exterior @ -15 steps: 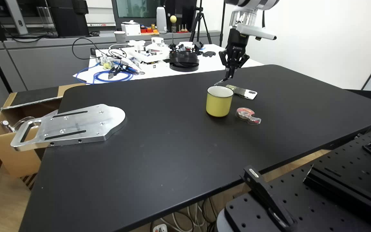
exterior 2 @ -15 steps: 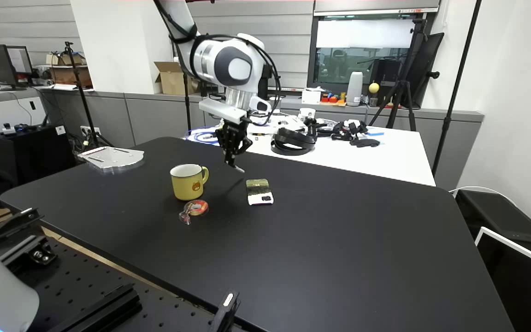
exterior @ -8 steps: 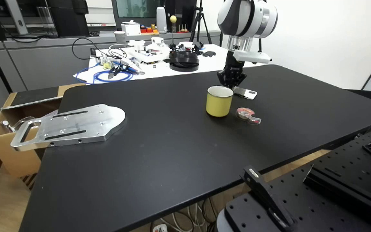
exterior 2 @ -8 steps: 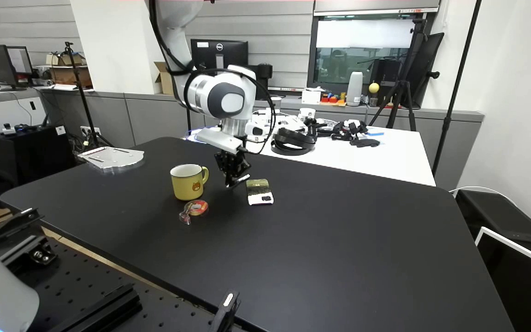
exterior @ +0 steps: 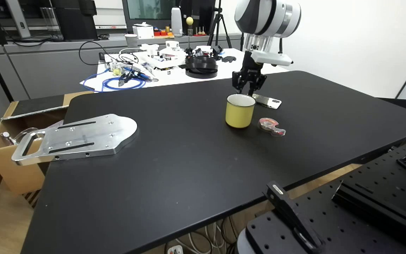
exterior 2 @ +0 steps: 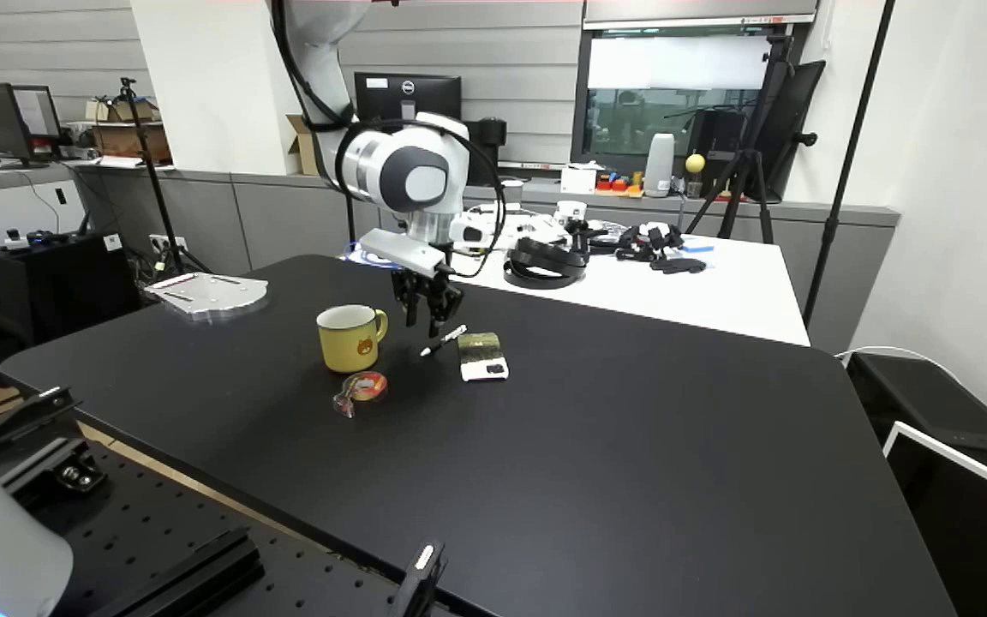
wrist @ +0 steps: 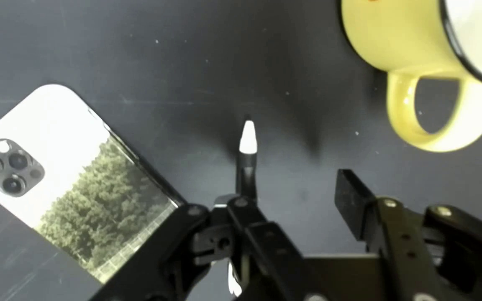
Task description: Take the pen out of the cup and put it on the table
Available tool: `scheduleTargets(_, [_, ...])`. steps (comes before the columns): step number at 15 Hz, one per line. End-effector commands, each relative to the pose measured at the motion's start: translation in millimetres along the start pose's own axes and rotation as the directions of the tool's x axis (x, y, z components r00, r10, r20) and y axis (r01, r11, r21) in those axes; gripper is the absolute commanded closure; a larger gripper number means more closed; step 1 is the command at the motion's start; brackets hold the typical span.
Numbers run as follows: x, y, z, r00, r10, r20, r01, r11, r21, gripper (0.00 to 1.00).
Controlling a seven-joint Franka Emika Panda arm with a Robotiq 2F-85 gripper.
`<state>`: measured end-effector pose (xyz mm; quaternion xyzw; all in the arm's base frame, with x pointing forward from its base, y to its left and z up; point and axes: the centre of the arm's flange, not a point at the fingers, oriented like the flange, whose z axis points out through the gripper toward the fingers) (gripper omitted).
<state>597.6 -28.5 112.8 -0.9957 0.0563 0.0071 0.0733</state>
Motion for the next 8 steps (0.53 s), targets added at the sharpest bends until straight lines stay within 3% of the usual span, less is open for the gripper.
scheduleTargets(1, [-4,-10,-51,1.0,-0.014,-0.028,0.015,0.998,0.061,0.16])
scheduleTargets(2, [-4,-12,-61,0.999,-0.018,-0.028,0.02,0.997,0.08,0.1])
scheduleTargets(3, [7,-14,-34,0.999,-0.013,-0.031,0.014,0.999,0.04,0.27])
scheduleTargets(6, [6,-17,-55,0.999,-0.022,-0.036,0.024,0.998,0.061,0.1])
scheduleTargets(8, [4,-15,-55,0.999,-0.023,-0.032,0.025,0.998,0.061,0.1])
